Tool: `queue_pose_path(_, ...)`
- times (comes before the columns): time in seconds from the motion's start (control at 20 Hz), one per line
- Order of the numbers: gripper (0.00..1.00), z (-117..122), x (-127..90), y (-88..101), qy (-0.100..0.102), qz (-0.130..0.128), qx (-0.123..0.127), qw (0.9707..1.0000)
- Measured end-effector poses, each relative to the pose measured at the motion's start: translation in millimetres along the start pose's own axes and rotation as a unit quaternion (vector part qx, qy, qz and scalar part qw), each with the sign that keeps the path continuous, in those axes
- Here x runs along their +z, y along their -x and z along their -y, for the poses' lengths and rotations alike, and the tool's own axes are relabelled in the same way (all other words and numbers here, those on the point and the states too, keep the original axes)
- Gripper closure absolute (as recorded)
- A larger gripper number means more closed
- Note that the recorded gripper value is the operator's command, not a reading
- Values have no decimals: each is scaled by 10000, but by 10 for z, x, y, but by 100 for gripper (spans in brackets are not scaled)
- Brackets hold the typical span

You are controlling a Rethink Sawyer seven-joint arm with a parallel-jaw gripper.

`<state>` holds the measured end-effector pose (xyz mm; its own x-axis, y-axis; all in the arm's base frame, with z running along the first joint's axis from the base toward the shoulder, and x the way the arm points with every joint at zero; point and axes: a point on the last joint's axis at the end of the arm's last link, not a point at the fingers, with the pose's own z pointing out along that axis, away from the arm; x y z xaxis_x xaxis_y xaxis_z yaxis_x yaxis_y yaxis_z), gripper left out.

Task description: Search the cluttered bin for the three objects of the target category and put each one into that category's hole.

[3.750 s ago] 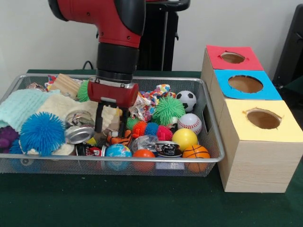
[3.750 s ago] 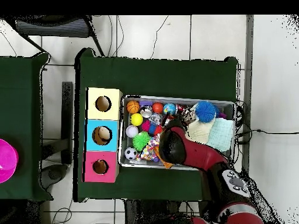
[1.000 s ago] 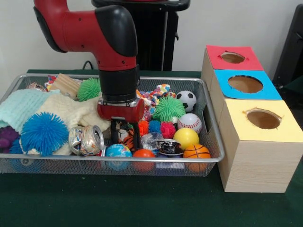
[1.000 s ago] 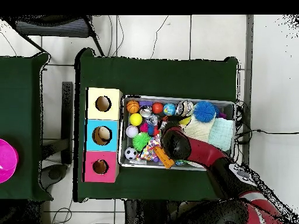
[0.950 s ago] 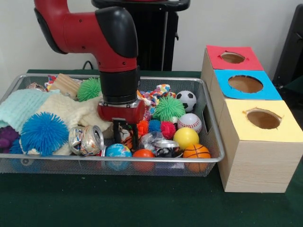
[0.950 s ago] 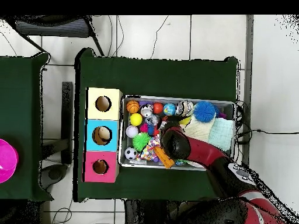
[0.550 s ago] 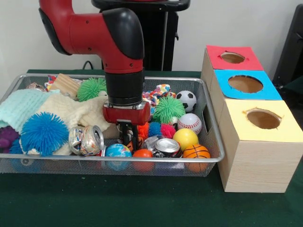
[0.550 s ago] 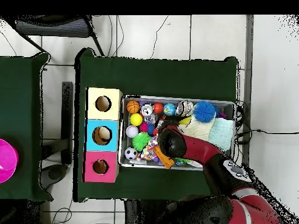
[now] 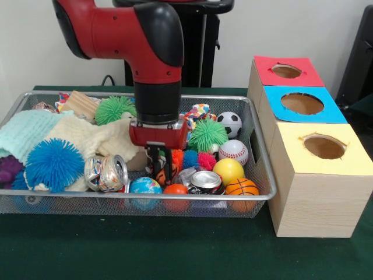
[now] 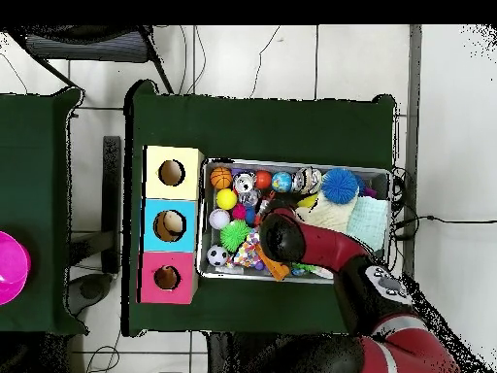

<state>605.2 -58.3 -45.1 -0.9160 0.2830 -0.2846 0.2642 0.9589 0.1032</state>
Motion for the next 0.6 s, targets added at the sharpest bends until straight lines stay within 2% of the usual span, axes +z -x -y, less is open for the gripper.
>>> queue_pose_path(0.35,100,54,-538,105,36,-81,64,9999)
queue_pose_path(0.5,100,62,-859,115,37,-43,64,10000)
queue_pose_path(0.6,100,35,-993,106,47,-14,55,10000)
